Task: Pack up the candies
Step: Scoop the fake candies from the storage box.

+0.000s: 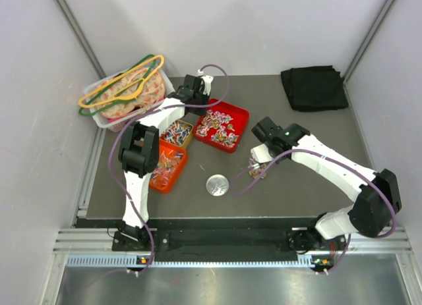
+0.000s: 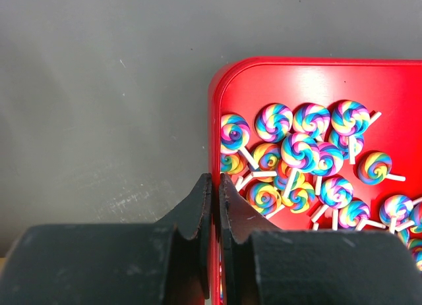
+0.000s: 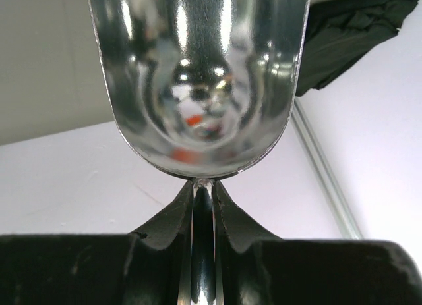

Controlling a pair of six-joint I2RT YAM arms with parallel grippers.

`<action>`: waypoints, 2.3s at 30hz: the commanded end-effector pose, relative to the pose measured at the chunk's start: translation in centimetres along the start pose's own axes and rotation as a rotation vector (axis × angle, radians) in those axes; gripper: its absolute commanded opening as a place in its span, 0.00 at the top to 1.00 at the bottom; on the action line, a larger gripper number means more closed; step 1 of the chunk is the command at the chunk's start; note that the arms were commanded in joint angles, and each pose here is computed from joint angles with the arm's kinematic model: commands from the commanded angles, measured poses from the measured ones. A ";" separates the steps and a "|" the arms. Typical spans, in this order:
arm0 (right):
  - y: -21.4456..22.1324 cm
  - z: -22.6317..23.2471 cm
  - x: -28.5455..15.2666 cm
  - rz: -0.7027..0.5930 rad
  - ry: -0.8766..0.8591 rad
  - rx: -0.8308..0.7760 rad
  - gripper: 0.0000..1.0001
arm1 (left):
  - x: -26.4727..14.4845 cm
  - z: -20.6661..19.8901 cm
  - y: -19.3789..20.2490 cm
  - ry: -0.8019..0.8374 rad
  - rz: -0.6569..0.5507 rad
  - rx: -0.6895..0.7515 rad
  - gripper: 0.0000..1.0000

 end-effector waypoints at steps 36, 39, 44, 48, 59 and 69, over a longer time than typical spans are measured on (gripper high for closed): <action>-0.5 -24.0 0.6 0.138 0.566 0.075 1.00 | -3.0 -2.8 -5.4 0.159 -0.126 0.058 1.00; -1.9 -25.0 2.4 0.149 0.556 0.040 1.00 | -2.9 -3.0 -5.0 0.172 -0.119 0.061 1.00; -3.1 -25.5 3.5 0.160 0.522 -0.025 1.00 | -3.0 -3.1 -4.9 0.186 -0.117 0.062 1.00; -3.7 -25.1 2.9 0.087 0.531 0.032 1.00 | -3.1 -3.0 -4.9 0.189 -0.117 0.059 1.00; 1.8 -21.3 3.7 -0.027 0.432 0.406 1.00 | -3.6 -3.3 -5.5 0.221 -0.126 0.037 1.00; 7.9 -15.4 6.3 0.104 0.331 0.497 1.00 | -3.5 -3.0 -5.4 0.219 -0.127 0.028 1.00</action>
Point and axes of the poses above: each gripper's point midway between its finger pads, its own x axis out along the fingers, its own z axis along the line the jaws close on, y = z × x, the point moved 1 cm from there along -x, back along the fingers, and after that the axes turned 7 degrees about -x, right-handed, at the moved point
